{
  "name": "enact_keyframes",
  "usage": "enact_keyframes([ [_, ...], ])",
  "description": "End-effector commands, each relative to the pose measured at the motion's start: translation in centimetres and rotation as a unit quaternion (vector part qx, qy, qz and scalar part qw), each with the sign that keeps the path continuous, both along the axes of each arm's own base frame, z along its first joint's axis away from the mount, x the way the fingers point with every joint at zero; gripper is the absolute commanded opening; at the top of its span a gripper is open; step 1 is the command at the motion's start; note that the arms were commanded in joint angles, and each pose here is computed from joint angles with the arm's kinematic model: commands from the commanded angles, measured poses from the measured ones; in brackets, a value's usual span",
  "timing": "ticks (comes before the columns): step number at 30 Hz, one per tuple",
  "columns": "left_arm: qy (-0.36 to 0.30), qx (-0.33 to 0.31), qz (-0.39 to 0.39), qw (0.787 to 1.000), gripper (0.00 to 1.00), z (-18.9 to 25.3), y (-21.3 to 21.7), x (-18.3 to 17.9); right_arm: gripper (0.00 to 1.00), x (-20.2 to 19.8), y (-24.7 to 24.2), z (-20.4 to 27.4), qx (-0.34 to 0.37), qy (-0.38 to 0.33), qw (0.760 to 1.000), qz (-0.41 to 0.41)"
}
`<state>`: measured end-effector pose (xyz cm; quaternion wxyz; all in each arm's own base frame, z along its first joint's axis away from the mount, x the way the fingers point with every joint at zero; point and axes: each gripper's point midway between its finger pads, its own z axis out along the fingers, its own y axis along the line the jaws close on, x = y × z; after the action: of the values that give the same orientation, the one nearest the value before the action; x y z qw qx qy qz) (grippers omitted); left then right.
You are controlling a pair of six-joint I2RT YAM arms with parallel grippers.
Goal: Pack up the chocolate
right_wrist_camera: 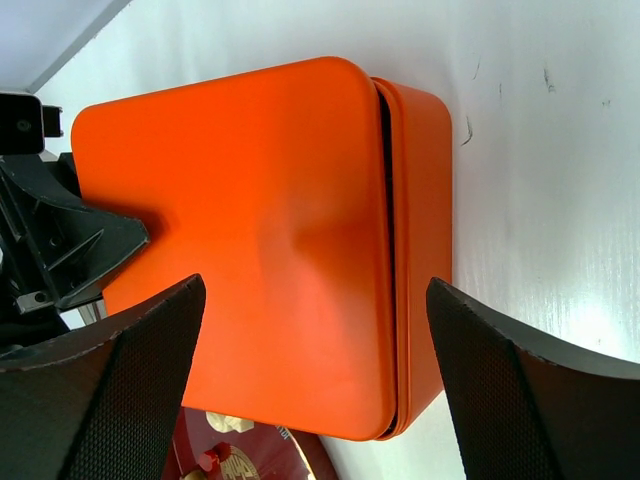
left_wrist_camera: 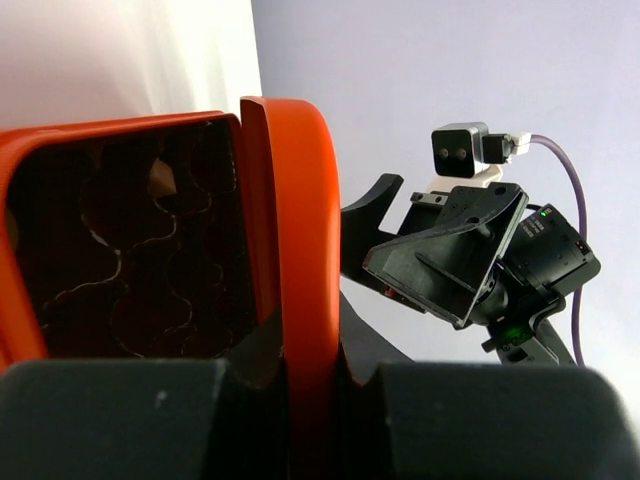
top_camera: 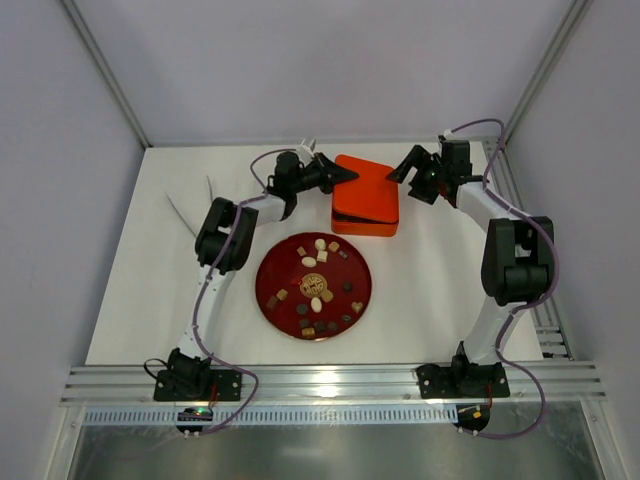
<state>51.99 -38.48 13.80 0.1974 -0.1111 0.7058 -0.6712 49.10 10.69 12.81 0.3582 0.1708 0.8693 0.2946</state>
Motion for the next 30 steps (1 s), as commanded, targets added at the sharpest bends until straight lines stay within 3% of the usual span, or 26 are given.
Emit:
enact_keyframes([
  [1,-0.036,-0.024,-0.017,0.999,0.1,3.1,0.0,0.2,0.91,1.3,0.7,1.9,0.006,-0.036,0.999,0.009],
  [7,-0.032,-0.018,-0.028,0.999,0.23,3.0,-0.1,0.0,0.9,1.3,0.9,1.6,0.006,-0.034,0.999,0.011],
  [17,-0.016,-0.04,-0.03,0.999,0.22,3.4,-0.3,0.2,0.89,1.5,1.3,1.4,0.006,-0.032,0.999,0.015],
  [22,-0.01,-0.034,-0.034,0.999,0.34,3.1,-0.2,-0.1,0.89,1.6,1.6,1.0,0.004,-0.027,0.999,0.018],
  [30,0.003,-0.013,-0.03,0.999,0.43,2.5,0.3,-0.1,0.88,1.5,1.5,0.6,0.0,-0.023,1.0,0.017],
])
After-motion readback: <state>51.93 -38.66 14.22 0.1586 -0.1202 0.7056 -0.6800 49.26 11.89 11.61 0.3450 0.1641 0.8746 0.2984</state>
